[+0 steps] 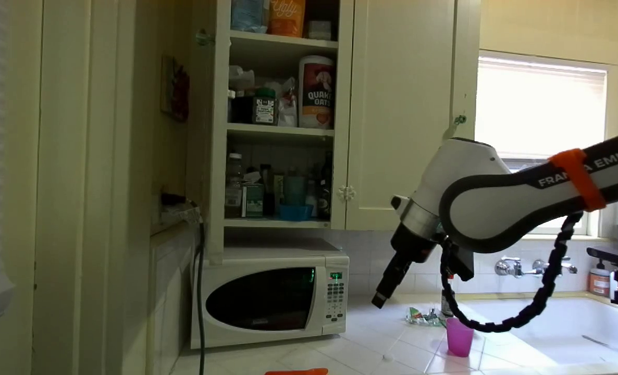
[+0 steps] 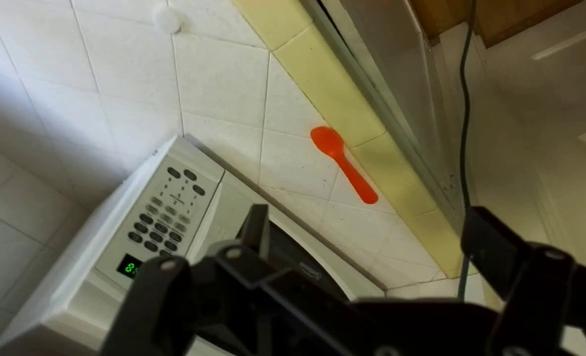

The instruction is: Move the orange spoon to the cup behind the bowl in the cabinet

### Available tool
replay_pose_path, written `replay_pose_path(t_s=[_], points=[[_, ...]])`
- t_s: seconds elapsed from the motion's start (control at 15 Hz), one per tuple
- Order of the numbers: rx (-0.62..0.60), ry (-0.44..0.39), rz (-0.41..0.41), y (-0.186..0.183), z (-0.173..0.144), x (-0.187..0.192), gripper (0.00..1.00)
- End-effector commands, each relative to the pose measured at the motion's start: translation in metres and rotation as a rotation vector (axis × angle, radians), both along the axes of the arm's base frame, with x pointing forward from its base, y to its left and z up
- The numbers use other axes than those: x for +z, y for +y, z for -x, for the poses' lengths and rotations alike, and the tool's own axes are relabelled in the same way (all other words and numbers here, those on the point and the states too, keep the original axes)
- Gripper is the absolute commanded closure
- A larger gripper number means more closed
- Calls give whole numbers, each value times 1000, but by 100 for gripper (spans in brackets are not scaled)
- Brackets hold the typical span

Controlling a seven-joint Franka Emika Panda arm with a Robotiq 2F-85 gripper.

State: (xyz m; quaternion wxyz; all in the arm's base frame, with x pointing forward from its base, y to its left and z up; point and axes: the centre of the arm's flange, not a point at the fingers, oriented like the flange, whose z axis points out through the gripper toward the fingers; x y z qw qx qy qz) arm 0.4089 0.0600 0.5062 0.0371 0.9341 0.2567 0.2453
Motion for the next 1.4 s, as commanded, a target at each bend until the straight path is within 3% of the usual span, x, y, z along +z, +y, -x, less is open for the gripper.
replay_pose_path(t_s=[0.0,0.33,0.47,0.8,0.87,0.93,1.2,1.33], points=[[199,9,26,-7,-34,2,0],[442,57,-22,22,-68,-8,0],[450,76,-37,46,-82,-18,0],[319,116,-47,89,-120,-55,0],[283,126,-45,93,-126,-61,0],[345,115,-38,84,-101,-51,0],[301,134,-47,89,-120,-67,0],[320,162,-11,88,-143,-82,0]])
